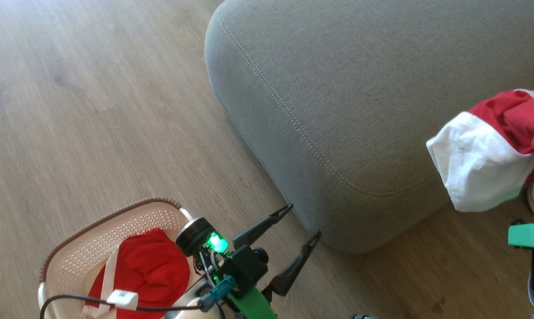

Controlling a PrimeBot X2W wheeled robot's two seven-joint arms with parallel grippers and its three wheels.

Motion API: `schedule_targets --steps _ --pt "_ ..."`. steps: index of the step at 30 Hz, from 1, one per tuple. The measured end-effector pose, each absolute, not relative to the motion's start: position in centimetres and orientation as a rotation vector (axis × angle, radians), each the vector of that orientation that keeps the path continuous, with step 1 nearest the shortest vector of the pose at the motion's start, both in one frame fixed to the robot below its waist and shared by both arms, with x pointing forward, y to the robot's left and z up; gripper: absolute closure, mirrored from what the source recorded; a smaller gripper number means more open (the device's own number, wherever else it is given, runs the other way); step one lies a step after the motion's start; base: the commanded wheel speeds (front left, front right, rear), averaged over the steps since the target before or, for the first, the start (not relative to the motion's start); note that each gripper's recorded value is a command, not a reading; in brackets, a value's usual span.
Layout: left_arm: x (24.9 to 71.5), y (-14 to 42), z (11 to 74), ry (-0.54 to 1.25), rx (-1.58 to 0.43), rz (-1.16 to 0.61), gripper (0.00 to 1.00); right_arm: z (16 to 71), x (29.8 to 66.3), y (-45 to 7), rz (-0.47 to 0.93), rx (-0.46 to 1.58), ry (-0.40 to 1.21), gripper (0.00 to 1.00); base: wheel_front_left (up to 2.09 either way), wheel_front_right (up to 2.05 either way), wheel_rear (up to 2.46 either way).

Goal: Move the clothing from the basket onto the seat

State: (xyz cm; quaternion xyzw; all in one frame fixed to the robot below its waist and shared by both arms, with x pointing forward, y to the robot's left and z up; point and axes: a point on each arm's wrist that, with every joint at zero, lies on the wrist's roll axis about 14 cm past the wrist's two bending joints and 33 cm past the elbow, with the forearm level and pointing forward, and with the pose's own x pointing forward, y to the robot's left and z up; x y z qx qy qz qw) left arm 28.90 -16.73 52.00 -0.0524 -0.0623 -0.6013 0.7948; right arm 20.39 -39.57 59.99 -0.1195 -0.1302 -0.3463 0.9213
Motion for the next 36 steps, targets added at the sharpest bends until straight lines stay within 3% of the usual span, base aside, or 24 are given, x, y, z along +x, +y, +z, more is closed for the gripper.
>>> schedule_targets --steps 12,20,36 --pt "28.1 -16.9 51.5 -0.119 -0.104 -1.333 0.0 60.3 19.5 -40.0 -0.74 -0.234 -0.283 1.0 0.0 0.0 0.0" --pt "29.4 -16.4 50.3 -0.098 -0.109 -1.316 0.0 59.6 21.2 -40.8 -0.747 -0.198 -0.266 1.0 0.0 0.0 0.0" --pt "36.0 -13.6 41.7 -0.005 -0.103 -1.328 0.0 64.1 38.6 -42.8 -0.621 -0.362 -0.348 1.0 0.0 0.0 0.0"
